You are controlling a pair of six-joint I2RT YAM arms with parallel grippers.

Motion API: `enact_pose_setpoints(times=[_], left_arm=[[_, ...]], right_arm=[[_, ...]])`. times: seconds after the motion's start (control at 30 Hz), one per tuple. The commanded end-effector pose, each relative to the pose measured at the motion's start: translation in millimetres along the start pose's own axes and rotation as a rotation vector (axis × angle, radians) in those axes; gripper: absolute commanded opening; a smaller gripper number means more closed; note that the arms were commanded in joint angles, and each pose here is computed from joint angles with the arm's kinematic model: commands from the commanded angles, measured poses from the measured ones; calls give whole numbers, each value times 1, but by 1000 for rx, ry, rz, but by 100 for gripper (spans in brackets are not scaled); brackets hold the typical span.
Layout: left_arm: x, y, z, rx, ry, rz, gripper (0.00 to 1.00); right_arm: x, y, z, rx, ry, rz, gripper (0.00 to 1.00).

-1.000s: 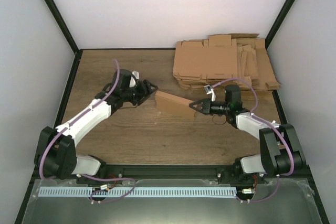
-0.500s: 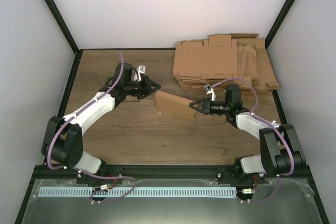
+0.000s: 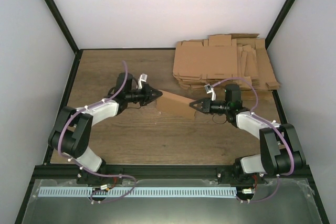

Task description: Fold the paper box

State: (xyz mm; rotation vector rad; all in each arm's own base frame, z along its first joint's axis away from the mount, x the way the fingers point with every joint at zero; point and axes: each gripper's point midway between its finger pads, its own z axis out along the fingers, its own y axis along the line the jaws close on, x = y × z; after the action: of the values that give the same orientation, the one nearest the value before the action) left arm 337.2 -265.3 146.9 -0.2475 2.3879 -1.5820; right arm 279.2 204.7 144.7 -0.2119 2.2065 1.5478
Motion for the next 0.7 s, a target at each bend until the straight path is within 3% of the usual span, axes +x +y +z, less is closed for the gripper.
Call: enact_pose_setpoints(times=[0.0,0.27,0.53,0.67], left_arm=[[10,29,7,-56,26,-45,4],[7,27,3,-91,13,-26,4],[7,30,4,-96,12,-32,4],[7,30,4,-100,15,-32,4]], right_arm=[[1,-17,-1,99,0,66,1],[-32,41,-7,-22,1,-60,1],[-37,36,16,-32,32,-39,1],[-31,6,25,47,33,15,1]])
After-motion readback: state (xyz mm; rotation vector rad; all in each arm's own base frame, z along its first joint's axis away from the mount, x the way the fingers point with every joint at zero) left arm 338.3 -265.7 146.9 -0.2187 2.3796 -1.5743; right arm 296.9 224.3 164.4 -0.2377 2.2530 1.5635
